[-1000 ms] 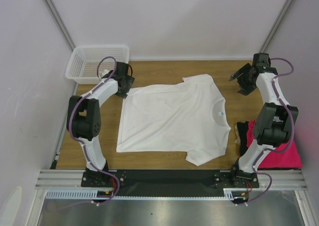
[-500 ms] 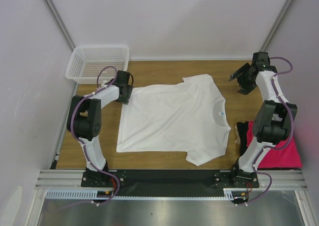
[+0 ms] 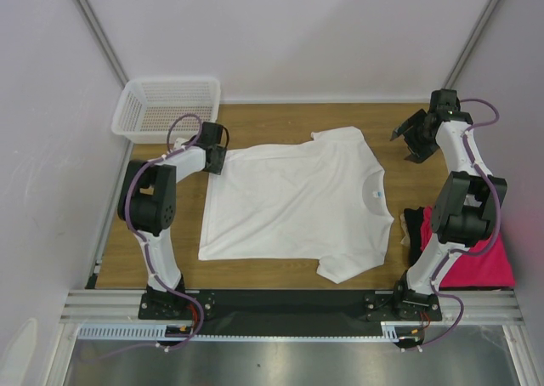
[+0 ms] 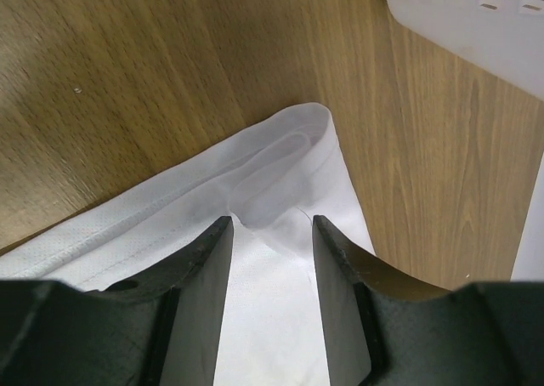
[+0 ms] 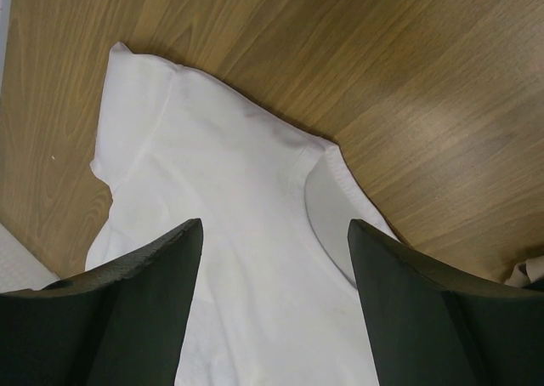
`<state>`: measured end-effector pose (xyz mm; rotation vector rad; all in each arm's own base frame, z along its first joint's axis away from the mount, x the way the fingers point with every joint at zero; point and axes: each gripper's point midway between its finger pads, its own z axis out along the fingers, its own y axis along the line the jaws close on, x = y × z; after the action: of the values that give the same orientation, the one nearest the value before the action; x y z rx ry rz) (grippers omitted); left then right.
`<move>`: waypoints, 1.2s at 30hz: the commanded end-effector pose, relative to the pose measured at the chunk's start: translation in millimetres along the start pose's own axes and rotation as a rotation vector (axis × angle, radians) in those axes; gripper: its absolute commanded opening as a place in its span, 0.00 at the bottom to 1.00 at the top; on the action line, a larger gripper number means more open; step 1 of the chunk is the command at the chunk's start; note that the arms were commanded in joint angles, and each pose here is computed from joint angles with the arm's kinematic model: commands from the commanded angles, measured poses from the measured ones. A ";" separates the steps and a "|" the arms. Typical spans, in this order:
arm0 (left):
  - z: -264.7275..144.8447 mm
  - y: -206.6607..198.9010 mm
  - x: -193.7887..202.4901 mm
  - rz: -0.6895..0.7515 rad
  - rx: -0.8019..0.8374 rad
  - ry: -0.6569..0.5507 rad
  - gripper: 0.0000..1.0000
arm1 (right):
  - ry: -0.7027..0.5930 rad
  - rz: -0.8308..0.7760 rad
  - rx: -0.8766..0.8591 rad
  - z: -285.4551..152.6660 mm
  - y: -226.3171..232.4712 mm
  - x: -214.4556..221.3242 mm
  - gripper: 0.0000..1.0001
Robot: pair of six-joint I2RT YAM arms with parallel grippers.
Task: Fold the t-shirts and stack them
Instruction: Flatten the tshirt out
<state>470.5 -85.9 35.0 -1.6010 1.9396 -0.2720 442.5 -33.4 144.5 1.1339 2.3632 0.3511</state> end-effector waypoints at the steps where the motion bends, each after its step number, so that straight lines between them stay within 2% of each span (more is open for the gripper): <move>1: 1.7 -7.6 -7.6 -0.039 0.022 -0.033 0.48 | -0.041 -0.012 -0.019 -11.6 8.5 -12.5 0.75; 9: 6.8 -0.7 -15.0 -0.039 0.007 -0.077 0.45 | -0.040 -0.009 -0.023 -11.7 9.3 -12.4 0.75; 15: 13.6 -8.0 -25.9 -0.047 0.041 -0.120 0.33 | -0.044 -0.010 -0.030 -12.9 11.2 -13.5 0.75; 18: 15.9 -13.4 -26.7 -0.044 0.058 -0.121 0.19 | -0.040 -0.008 -0.029 -12.7 10.8 -12.7 0.75; 19: 17.3 -13.3 -25.7 -0.043 0.055 -0.117 0.04 | -0.040 -0.009 -0.028 -12.6 10.8 -12.1 0.75; 20: 18.0 -13.7 -25.4 -0.043 0.055 -0.114 0.00 | -0.039 -0.008 -0.029 -12.7 11.1 -11.9 0.75; 27: 17.5 -17.8 -27.0 -0.039 0.060 -0.113 0.00 | -0.037 -0.012 -0.043 -9.7 15.6 -10.1 0.75; 35: -2.3 -32.1 -22.9 0.064 0.143 -0.068 0.00 | -0.113 -0.018 -0.199 11.7 71.9 -28.5 0.75; 36: -6.0 -34.0 -24.1 0.075 0.154 -0.066 0.00 | -0.116 -0.026 -0.206 25.6 76.4 -30.3 0.75</move>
<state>488.1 -71.7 30.3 -1.5225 1.8962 -0.2538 478.5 -19.0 148.2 1.0787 2.2942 0.4201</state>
